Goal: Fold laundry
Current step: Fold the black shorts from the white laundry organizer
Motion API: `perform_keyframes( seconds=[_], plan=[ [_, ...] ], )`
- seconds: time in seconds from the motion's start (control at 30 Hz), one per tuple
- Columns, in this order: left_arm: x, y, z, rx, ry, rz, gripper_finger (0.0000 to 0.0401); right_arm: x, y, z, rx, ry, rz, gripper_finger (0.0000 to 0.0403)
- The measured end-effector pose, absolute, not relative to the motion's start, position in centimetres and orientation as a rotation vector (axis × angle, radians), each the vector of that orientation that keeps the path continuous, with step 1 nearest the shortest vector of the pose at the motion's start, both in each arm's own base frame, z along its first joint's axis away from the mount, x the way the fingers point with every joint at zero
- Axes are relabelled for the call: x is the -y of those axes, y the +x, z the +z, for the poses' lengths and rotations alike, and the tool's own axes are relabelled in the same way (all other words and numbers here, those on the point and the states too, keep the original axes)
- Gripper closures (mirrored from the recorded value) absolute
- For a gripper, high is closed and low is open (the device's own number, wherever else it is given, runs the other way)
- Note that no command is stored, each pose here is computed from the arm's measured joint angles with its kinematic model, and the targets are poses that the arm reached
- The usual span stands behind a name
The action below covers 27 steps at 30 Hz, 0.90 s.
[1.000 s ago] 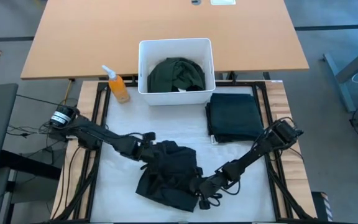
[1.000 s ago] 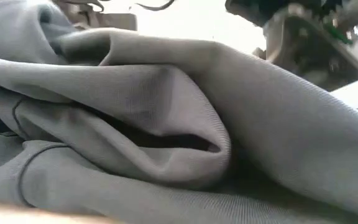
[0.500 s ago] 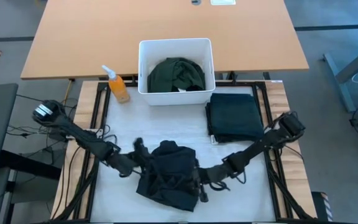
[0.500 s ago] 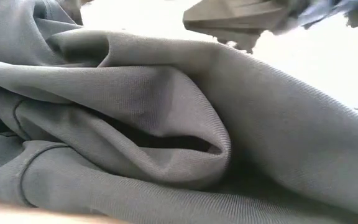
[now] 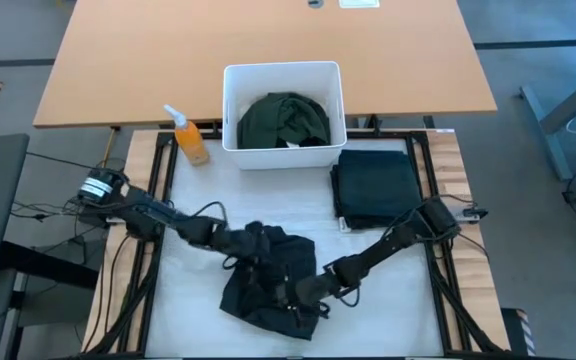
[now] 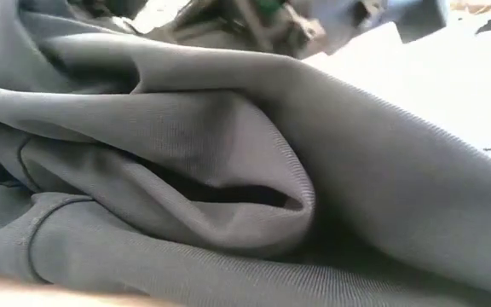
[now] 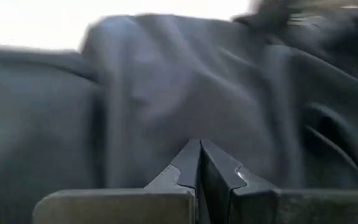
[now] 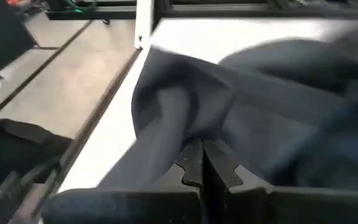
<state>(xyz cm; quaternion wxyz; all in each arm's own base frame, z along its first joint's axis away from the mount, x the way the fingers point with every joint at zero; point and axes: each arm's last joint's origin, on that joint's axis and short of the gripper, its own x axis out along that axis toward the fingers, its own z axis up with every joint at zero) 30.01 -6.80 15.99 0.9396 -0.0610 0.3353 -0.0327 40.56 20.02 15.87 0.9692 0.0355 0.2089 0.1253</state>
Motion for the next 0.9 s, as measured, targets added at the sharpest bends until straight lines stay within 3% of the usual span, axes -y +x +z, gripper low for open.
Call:
perform_keyframes(
  seconds=[0.33, 0.47, 0.77, 0.9],
  plan=[
    [1.5, 31.4, 17.9, -0.771, 0.003, 0.112, 0.0401, -21.2, 45.1, 14.1, -0.584, 0.068, 0.375, 0.0383],
    [0.4, 30.4, 19.0, -0.830, 0.055, 0.211, 0.0401, -20.9, 45.1, 15.8, -0.592, -0.006, 0.345, 0.0383],
    [0.5, 25.2, 27.0, -0.616, 0.025, 0.185, 0.0401, -19.7, 42.9, 23.3, -0.483, -0.151, 0.288, 0.0383],
    [2.2, 22.3, 26.6, -0.586, -0.034, 0.112, 0.0401, -19.4, 40.7, 23.1, -0.505, -0.177, 0.203, 0.0383]
  ],
)
